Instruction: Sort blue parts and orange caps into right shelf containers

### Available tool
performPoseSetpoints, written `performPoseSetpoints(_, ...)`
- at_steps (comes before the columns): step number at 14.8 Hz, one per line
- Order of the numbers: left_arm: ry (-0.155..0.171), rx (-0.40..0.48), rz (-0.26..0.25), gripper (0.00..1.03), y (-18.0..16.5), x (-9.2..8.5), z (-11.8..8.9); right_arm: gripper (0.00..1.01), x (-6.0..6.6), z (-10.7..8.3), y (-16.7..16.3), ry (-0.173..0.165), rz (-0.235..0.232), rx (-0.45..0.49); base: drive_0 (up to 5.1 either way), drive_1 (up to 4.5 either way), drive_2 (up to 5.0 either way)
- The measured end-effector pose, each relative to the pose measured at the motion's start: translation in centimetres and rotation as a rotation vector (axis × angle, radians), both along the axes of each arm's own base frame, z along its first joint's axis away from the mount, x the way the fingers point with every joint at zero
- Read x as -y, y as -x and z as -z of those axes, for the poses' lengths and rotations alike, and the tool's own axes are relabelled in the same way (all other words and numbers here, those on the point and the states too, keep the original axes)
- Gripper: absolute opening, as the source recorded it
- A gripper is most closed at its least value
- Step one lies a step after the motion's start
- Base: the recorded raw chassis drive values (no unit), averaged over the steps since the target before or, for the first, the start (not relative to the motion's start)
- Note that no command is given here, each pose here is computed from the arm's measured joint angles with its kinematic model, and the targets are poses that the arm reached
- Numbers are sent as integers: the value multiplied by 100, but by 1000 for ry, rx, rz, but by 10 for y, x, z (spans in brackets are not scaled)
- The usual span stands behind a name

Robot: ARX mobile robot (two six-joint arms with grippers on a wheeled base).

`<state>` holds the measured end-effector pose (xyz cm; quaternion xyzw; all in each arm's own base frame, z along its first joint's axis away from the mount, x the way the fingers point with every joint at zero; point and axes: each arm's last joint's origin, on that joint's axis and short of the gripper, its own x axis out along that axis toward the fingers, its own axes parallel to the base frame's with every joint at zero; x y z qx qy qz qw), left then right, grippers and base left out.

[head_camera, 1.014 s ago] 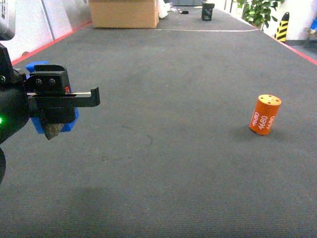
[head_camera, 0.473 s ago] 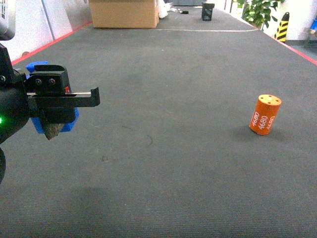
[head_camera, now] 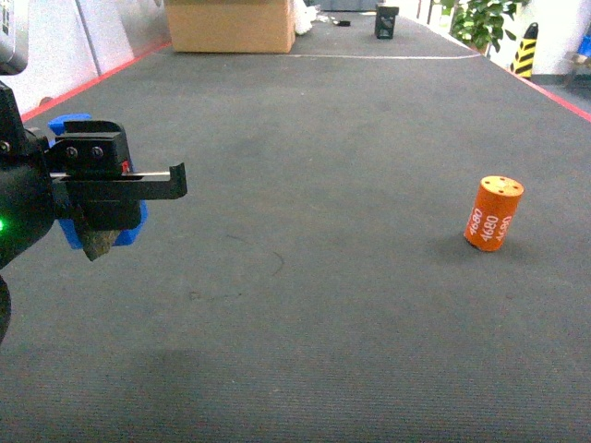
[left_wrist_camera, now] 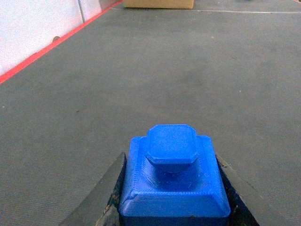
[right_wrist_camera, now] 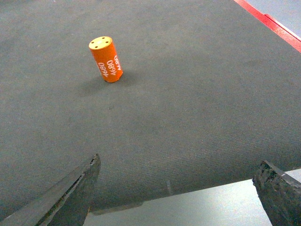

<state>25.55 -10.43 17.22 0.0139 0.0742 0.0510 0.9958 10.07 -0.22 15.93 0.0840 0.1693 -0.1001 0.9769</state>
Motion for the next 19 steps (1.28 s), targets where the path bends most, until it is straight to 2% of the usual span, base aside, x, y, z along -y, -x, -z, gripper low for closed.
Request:
performPoseSetpoints(3,0,1,-1,41,0,0,0,98,2,-1,-6,-7,10,10,0,0,0)
performPoseSetpoints(6,0,1,-1,41,0,0,0,98,1,-1,-19,2,-2,17,0,0,0)
performPoseSetpoints(9,0,1,-1,41,0,0,0,98,-3,1,-37,18,-56,13,0,0,0)
performPoseSetpoints(11,0,1,0,41,0,0,0,98,-6,-5,-55,37,-79,33,0,0,0)
performPoseSetpoints(13,0,1,-2,41,0,0,0,98,-12,-8,-71,54,-110,41,0,0,0)
performPoseSetpoints(15,0,1,-1,41,0,0,0,98,-25,-6,-99,68,-157,22,0,0,0)
performPoseSetpoints(19,1,1,-1,41,0,0,0,98,-38,1,-119,75,-191,-1,0,0,0)
